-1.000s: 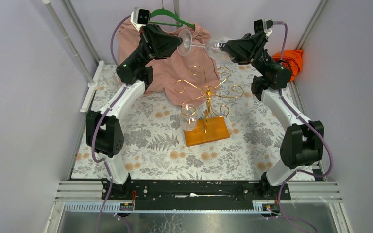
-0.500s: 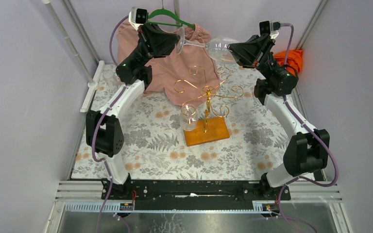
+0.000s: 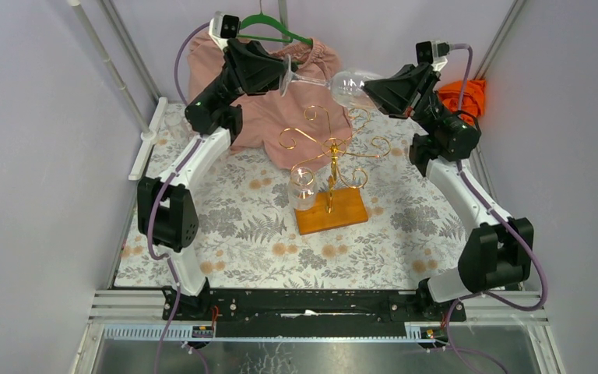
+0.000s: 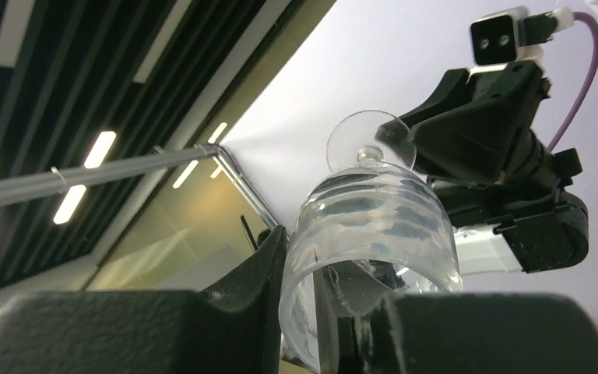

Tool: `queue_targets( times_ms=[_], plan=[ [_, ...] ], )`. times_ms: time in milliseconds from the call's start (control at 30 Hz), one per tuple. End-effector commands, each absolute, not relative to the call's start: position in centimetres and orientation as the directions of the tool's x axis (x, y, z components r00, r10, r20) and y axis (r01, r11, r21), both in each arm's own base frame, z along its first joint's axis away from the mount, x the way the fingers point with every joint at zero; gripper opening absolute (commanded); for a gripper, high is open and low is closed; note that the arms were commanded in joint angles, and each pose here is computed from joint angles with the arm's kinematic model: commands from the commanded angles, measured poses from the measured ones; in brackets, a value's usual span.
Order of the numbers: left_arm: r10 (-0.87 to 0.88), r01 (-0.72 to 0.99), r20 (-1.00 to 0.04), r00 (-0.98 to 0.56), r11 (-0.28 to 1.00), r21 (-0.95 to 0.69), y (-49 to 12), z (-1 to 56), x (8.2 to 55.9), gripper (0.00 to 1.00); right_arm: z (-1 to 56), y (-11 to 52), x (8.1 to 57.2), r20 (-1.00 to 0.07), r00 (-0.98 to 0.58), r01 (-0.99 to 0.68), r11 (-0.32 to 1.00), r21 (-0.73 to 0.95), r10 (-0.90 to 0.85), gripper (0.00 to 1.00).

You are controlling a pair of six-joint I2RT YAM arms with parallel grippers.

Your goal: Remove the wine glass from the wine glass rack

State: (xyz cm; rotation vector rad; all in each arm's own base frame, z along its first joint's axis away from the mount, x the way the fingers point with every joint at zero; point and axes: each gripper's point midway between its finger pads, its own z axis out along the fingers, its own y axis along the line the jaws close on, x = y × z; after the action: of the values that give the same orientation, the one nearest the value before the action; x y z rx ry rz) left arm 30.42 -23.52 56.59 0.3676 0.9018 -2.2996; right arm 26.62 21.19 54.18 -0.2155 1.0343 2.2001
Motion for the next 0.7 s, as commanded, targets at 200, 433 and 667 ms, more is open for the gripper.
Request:
queue_targets(
  times_ms=[200,433,667],
  plan=[
    [-0.483,0.684,-0.489,-0.726,-0.435,-0.585,-20.7,55.6,31.9,0.47,57.7,21.1,19.7,-0.698,-0.446,-0.883,-0.148,0.445,0.560,0.00],
    [-0.563,0.651,-0.583,-0.586,0.101,-0.752,-21.5,49.9,38.8,0.46,56.3,18.3,23.2,-0.833,-0.198,-0.778,0.434,0.454,0.516,0.00],
    [-0.544,0.420,-0.759,-0.357,0.632,-0.651,-17.3,48.1,41.2,0.45,54.0,11.6,27.7,-0.905,-0.079,-0.409,0.815,0.411,0.417,0.00]
  ],
)
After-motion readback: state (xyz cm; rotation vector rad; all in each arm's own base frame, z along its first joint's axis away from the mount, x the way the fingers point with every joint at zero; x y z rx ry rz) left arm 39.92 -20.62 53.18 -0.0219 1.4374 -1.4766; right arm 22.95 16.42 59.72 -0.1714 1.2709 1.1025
